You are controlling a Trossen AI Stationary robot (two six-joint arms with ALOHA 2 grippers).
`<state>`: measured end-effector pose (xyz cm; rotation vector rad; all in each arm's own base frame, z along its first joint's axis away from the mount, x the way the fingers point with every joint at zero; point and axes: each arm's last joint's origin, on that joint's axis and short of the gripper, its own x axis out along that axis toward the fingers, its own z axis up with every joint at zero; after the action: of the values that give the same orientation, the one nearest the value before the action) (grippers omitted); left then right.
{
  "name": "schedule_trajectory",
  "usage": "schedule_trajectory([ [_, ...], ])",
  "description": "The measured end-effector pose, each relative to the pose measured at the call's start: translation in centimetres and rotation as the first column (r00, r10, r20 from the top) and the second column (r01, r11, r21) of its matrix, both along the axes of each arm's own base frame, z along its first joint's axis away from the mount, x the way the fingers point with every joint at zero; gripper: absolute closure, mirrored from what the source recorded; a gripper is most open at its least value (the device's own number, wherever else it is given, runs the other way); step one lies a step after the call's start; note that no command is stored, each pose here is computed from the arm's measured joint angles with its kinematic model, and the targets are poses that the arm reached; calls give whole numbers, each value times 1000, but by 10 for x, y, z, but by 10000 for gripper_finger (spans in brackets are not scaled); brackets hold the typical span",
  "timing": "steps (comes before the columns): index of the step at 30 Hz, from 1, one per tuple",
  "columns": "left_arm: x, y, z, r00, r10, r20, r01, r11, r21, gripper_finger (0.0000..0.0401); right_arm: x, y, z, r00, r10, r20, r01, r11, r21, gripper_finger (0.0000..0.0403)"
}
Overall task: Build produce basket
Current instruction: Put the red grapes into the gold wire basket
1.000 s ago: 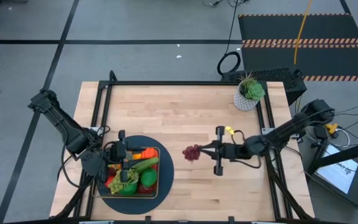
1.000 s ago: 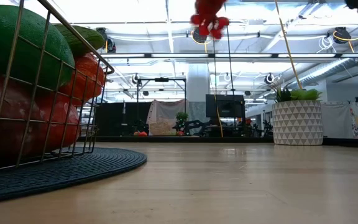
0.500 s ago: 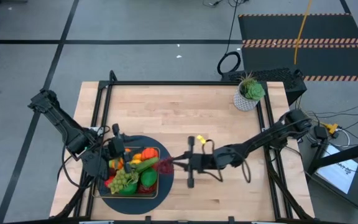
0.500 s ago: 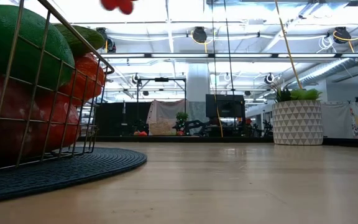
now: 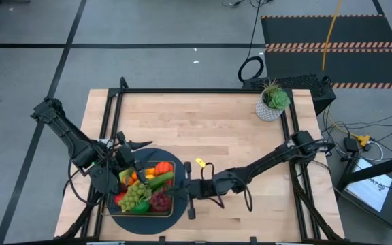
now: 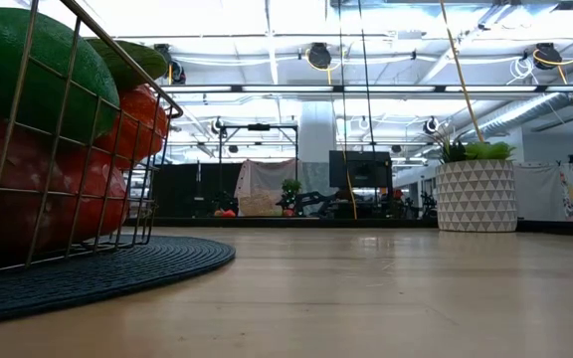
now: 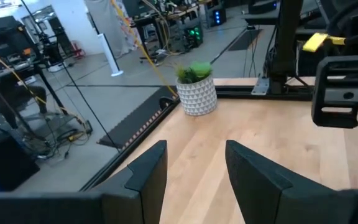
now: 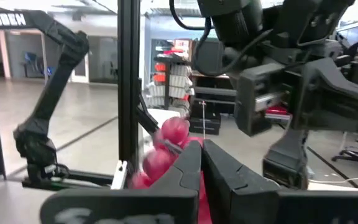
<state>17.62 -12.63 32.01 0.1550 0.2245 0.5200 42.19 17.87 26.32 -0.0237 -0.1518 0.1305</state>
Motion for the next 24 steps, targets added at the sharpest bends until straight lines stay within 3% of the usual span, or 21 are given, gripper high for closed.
schedule_trajectory([
  [8,1,1,0,1000,2,-10,-2,1000,18,235,9,-6,-11,1000,19,-14,-18,998,67,403],
  [13,3,5,1,1000,17,-14,-17,999,29,235,16,-2,-23,996,87,30,-91,988,124,403],
  [24,6,9,1,999,39,-15,-39,999,27,235,27,-4,-26,991,133,22,-135,983,125,403],
])
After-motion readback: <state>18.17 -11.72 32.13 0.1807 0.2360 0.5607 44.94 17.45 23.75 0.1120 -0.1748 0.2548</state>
